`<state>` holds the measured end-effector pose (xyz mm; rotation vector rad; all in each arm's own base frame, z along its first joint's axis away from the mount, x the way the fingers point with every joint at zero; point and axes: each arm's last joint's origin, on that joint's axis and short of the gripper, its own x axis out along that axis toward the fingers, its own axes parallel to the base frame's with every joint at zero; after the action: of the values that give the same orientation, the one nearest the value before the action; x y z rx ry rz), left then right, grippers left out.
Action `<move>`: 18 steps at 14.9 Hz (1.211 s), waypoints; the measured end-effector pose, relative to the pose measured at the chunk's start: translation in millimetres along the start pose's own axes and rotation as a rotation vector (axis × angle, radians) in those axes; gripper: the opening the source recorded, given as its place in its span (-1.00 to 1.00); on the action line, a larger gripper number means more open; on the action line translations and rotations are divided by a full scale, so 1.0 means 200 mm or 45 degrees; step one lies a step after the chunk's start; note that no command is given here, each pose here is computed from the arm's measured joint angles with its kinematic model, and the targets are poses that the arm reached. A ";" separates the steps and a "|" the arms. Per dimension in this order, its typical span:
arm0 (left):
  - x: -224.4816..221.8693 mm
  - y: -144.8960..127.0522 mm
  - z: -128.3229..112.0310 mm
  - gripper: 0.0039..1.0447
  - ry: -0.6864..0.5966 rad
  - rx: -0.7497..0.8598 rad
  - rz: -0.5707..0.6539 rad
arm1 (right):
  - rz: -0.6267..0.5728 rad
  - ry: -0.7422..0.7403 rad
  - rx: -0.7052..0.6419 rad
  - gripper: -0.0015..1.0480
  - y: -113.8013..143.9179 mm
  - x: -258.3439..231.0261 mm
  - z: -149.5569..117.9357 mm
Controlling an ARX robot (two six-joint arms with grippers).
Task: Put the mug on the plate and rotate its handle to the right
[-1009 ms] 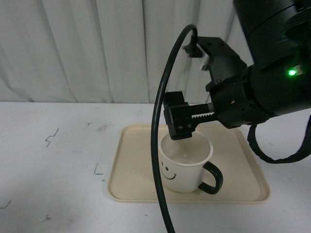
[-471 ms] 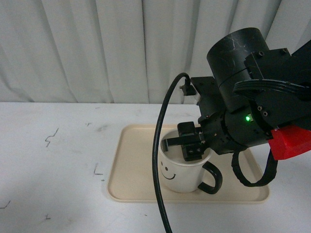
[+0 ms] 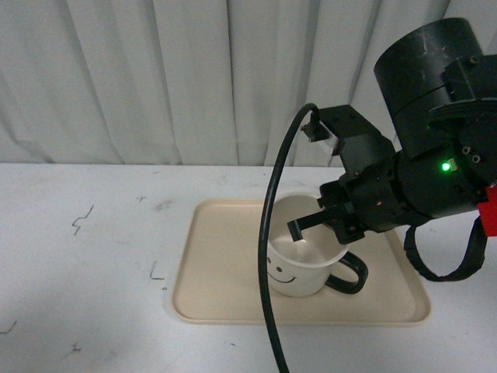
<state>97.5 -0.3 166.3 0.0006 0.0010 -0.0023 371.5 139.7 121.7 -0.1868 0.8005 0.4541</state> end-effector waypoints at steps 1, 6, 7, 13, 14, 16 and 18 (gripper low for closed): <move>0.00 0.00 0.00 0.88 0.000 0.000 0.000 | 0.012 -0.006 -0.074 -0.93 -0.03 -0.03 0.01; 0.00 0.00 0.00 0.88 0.000 0.000 0.000 | 0.186 0.019 -0.457 -0.93 -0.16 -0.11 0.03; 0.00 0.00 0.00 0.88 0.000 0.000 0.000 | 0.214 0.030 -0.537 -0.93 -0.17 -0.11 0.06; 0.00 0.00 0.00 0.88 0.000 0.000 0.000 | 0.338 0.079 -0.726 -0.93 -0.30 0.04 0.09; 0.00 0.00 0.00 0.88 0.000 0.000 0.000 | 0.365 0.098 -0.737 -0.93 -0.31 0.04 0.09; 0.00 0.00 0.00 0.88 0.000 0.000 0.000 | 0.446 0.129 -0.756 -0.93 -0.30 0.04 0.09; 0.00 0.00 0.00 0.88 0.000 0.000 0.000 | 0.409 0.154 -0.821 -0.75 -0.31 0.07 0.11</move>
<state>97.5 -0.3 166.3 0.0002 0.0010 -0.0027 423.1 96.0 125.7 -0.6949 0.7833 1.0083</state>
